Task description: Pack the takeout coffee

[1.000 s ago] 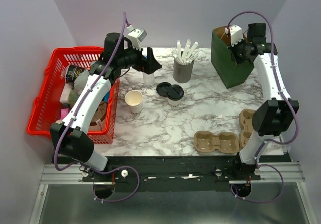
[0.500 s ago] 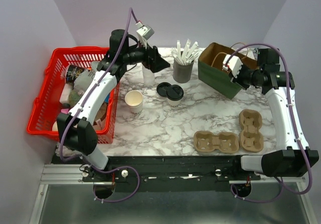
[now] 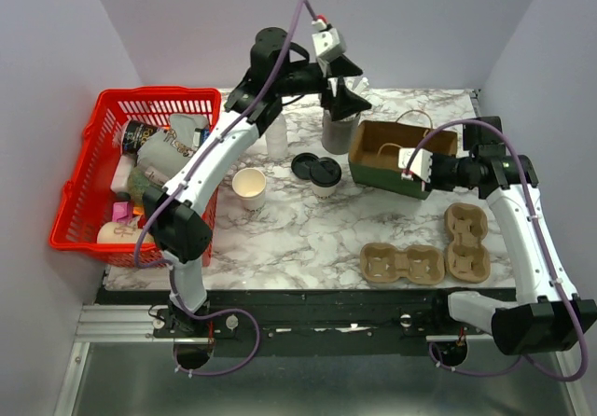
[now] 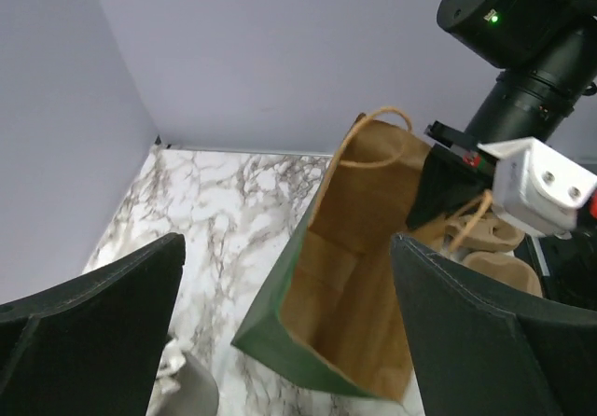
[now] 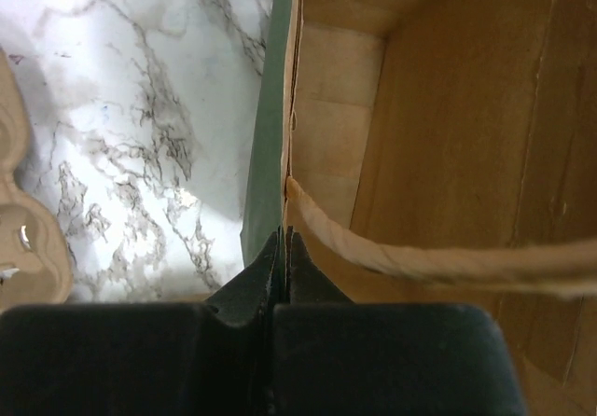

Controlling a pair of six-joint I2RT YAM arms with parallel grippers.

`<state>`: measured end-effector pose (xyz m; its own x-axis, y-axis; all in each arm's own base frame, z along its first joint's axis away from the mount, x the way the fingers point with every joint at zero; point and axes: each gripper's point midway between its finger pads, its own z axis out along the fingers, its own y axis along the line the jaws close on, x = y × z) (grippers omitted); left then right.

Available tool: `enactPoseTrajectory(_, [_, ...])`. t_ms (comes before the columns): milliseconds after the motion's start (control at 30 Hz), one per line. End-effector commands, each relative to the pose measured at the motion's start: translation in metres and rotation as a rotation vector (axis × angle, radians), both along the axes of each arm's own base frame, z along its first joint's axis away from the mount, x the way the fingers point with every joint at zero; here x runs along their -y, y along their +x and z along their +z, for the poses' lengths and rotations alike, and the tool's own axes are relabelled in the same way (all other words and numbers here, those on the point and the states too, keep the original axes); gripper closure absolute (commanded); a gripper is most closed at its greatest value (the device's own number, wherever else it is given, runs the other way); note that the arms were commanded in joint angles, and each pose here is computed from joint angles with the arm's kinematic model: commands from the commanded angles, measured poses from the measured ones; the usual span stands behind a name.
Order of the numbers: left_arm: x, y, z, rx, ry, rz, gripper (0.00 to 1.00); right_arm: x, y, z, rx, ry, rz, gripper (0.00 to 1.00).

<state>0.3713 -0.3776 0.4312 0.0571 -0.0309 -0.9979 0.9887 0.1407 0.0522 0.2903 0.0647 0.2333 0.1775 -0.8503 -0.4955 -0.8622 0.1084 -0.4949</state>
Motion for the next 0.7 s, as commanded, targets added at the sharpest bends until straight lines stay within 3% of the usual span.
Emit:
enactPoseTrajectory(0, [0.035, 0.001, -0.029, 0.082, 0.086, -0.059, 0.01, -0.008, -0.01, 0.002, 0.085, -0.047, 0.13, 0.96])
enactPoseTrajectory(267, [0.07, -0.025, -0.049, 0.133, 0.16, -0.18, 0.01, -0.008, -0.011, -0.003, 0.117, -0.054, 0.139, 0.98])
enactPoseTrajectory(667, [0.077, -0.026, -0.103, 0.242, 0.328, -0.121, 0.02, -0.012, -0.019, -0.001, 0.136, -0.042, 0.168, 0.99])
